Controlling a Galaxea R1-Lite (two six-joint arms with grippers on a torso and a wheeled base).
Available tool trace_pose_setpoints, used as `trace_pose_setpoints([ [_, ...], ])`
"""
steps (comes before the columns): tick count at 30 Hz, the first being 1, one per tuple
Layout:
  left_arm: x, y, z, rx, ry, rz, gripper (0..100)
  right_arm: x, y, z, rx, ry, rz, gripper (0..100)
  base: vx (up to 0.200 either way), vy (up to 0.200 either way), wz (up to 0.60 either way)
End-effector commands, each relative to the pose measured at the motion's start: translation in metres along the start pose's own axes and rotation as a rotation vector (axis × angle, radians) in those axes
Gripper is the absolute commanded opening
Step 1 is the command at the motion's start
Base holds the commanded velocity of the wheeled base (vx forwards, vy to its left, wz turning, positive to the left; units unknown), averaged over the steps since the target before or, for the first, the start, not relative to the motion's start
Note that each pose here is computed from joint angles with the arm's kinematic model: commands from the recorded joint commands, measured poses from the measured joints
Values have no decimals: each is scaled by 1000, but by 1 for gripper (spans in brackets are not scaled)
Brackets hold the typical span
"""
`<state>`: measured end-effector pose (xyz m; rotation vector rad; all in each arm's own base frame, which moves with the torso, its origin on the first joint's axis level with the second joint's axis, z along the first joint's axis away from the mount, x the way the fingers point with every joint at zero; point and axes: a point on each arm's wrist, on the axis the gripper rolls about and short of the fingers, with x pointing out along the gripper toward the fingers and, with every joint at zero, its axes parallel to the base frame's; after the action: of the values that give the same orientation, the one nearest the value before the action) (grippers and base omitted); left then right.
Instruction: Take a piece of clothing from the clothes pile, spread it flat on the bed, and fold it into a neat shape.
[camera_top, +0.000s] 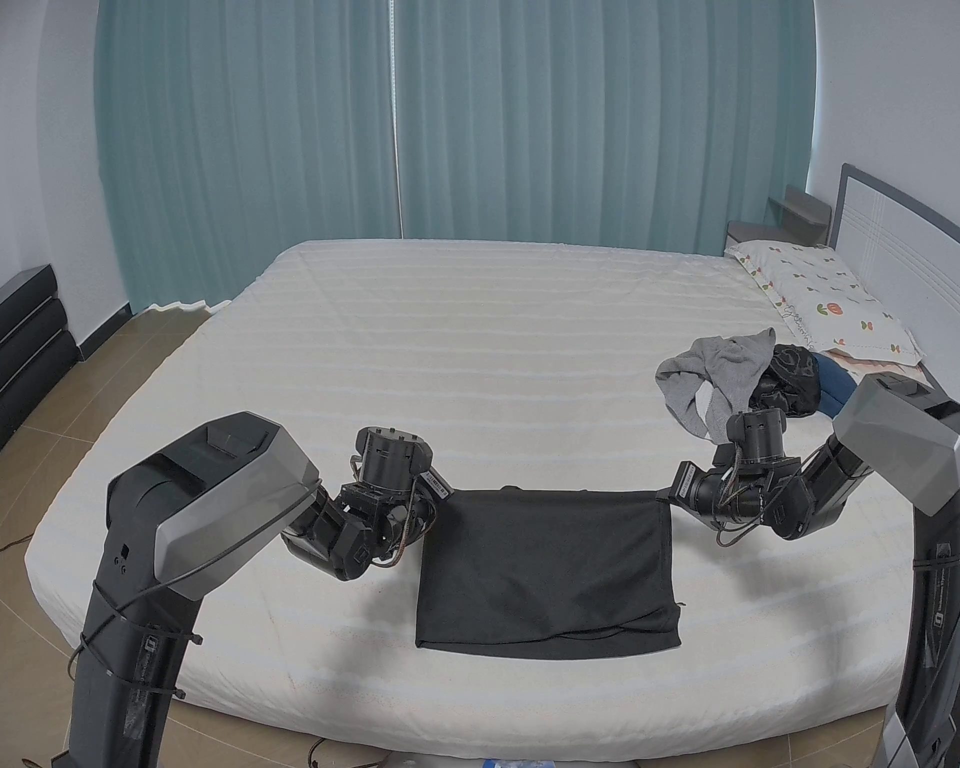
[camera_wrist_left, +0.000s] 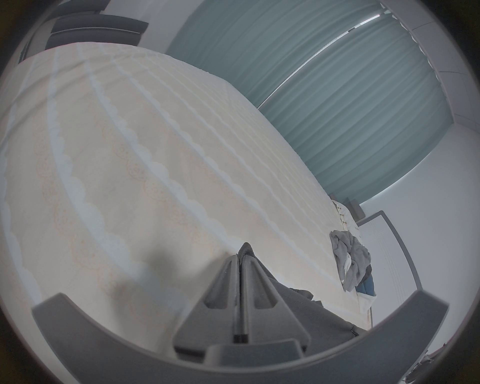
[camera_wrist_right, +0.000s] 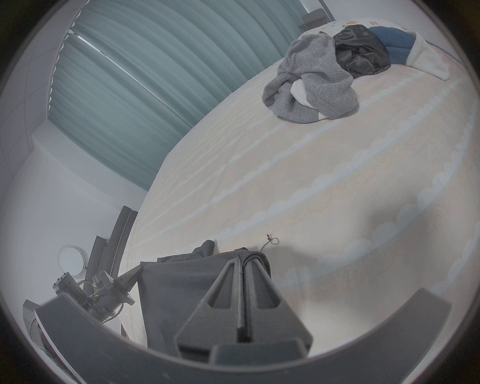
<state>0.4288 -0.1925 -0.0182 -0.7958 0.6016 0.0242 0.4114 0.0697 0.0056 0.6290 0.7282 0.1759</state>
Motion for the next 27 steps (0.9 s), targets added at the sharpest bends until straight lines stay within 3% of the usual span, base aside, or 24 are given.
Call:
trace_pose_setpoints([
  [1,0,3,-1,3,3,10,0,4,-2,-3,0,9,-5,0,0,0,0],
  [11,3,7,-7,49,25,17,0,26,-6,-7,-9,-14,-45,0,0,0,0],
  [12,3,6,-8,51,34,14,0,28,-6,-10,-11,-10,-45,100,0,0,0],
  [13,3,6,-7,51,45,8,0,29,-5,-11,-15,-7,-43,100,0,0,0],
  [14,2,5,-6,48,51,6,100,29,-5,-12,-14,-5,-43,100,0,0,0],
  [19,0,6,-5,45,74,18,100,2,5,-4,-12,-28,-18,100,0,0,0],
  [24,-9,1,6,-38,55,12,100,-53,15,-22,-8,88,79,100,0,0,0],
  [27,-29,-1,25,-95,46,5,100,-71,18,-44,-15,145,83,100,0,0,0],
])
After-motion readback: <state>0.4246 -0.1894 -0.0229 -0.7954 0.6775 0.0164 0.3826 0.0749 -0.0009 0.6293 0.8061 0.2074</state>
